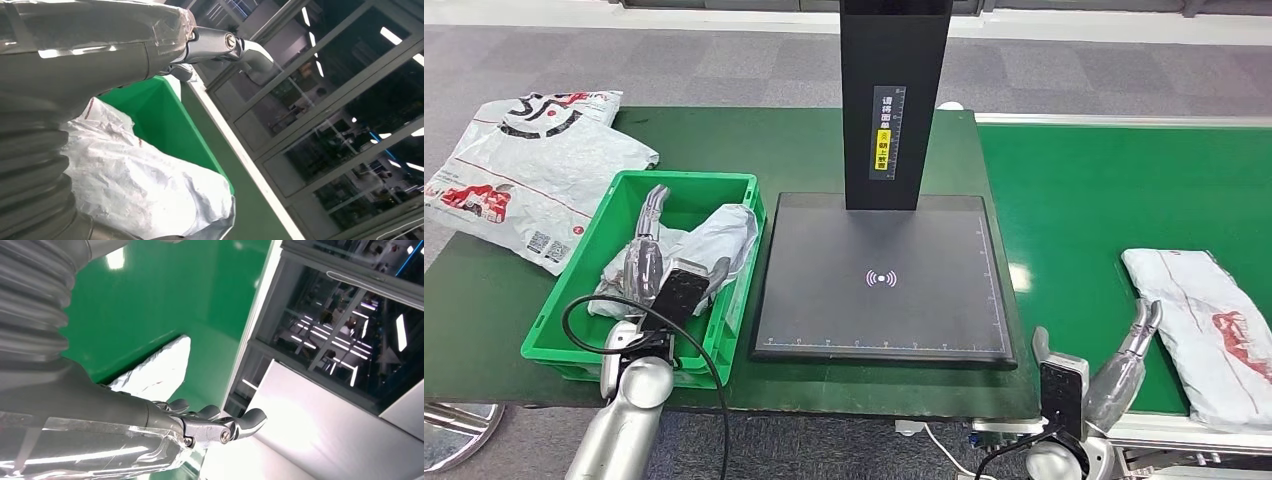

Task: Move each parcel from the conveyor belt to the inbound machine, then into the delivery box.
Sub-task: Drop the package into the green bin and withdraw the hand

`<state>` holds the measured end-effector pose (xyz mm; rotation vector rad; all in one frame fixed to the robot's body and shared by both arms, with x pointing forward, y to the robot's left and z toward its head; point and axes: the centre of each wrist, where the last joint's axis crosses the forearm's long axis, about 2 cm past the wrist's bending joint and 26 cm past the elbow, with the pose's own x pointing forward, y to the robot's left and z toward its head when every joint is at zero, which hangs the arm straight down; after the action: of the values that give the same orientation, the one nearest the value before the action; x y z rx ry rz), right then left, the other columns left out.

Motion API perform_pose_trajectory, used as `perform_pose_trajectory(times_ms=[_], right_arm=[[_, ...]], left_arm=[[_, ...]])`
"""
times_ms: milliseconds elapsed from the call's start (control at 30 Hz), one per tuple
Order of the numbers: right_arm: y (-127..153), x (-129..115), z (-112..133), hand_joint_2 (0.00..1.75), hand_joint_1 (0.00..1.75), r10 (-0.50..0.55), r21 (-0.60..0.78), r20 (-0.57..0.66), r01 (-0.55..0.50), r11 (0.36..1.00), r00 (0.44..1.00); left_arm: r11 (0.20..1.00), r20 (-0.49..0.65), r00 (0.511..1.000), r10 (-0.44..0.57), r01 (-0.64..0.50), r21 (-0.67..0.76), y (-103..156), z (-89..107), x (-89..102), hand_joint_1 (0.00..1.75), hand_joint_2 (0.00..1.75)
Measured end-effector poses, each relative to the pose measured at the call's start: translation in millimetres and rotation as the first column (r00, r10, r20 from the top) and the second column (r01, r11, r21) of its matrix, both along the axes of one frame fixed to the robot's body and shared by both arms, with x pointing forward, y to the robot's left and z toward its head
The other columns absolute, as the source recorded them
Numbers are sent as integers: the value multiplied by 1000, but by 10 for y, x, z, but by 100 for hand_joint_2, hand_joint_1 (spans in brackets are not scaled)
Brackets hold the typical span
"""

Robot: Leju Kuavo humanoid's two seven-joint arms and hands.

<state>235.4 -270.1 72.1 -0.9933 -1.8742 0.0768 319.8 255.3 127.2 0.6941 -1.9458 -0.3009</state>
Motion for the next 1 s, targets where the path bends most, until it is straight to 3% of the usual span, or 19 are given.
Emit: perform_pose_trajectory(times_ms=[267,1000], right_arm=[[-56,7,5,175,0,-16,-31,-1,16,999,1000],[-87,9,8,175,0,-25,-55,-1,25,998,1000]], left_arm=[[999,45,999,-31,32,-27,-55,85,-33,0,175],[997,55,997,-46,49,-53,-61,92,-62,0,175]])
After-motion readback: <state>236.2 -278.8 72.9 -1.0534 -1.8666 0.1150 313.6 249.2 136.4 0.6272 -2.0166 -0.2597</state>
